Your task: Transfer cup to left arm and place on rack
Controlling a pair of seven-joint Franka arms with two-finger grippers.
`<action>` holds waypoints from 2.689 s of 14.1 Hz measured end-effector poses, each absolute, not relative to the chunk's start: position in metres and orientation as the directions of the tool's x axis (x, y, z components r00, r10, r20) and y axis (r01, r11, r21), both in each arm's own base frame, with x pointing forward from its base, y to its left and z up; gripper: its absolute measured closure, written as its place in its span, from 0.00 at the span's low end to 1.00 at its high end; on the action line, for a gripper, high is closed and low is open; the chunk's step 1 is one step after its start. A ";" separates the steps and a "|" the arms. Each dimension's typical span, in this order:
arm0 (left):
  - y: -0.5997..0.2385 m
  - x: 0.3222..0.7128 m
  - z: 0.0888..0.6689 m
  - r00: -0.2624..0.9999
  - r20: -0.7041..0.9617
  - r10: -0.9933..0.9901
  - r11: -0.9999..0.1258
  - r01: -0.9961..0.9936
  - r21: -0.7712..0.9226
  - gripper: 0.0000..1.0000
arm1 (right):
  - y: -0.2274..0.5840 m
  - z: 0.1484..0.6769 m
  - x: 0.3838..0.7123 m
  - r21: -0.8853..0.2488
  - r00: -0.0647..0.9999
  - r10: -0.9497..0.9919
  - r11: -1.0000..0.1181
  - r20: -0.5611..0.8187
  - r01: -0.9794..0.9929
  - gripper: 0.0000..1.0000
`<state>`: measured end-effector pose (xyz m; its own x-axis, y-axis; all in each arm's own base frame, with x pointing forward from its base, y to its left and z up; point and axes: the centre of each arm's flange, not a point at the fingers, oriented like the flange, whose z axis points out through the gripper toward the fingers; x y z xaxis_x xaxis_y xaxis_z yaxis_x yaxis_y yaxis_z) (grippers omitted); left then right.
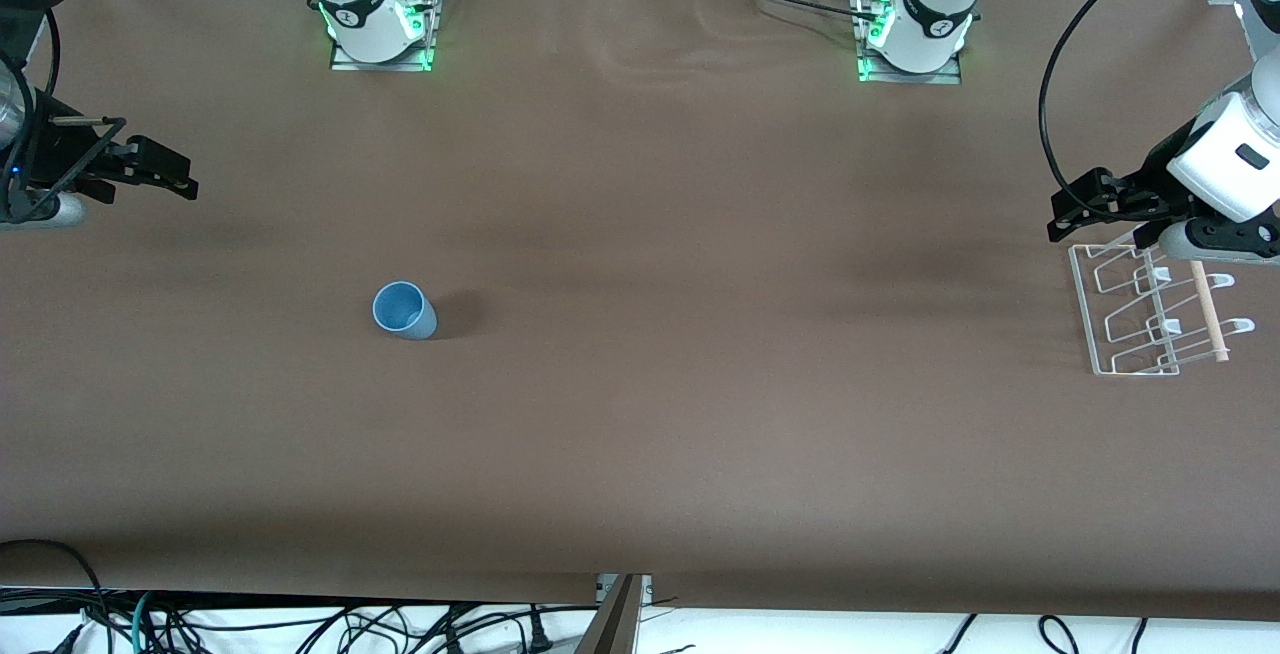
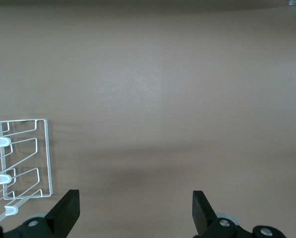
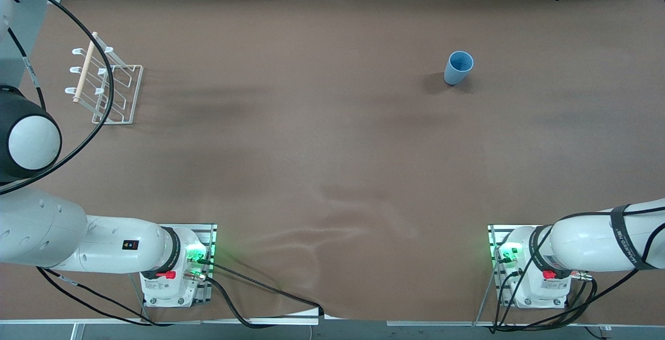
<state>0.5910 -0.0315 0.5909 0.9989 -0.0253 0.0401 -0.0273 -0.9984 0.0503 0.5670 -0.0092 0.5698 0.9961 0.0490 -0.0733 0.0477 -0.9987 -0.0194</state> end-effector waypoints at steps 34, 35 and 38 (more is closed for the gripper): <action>-0.038 0.595 0.582 0.999 0.026 -0.037 -0.998 -0.038 0.050 0.00 | 0.116 0.276 0.598 0.002 0.994 0.091 -0.996 -0.061 0.091 0.00; -0.038 0.595 0.582 0.999 0.026 -0.037 -0.998 -0.038 0.050 0.00 | 0.116 0.273 0.599 0.003 0.994 0.089 -0.996 -0.064 0.090 0.00; -0.039 0.595 0.582 0.999 0.026 -0.037 -0.998 -0.038 0.050 0.00 | 0.116 0.253 0.603 0.009 0.992 0.089 -0.996 -0.088 0.090 0.01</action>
<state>0.5945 -0.0387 0.5824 0.9990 -0.0372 0.0259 -0.0385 -0.9980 0.0503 0.6032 0.1158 0.2534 0.9922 0.0886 -0.0882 0.0897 -0.9959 0.0089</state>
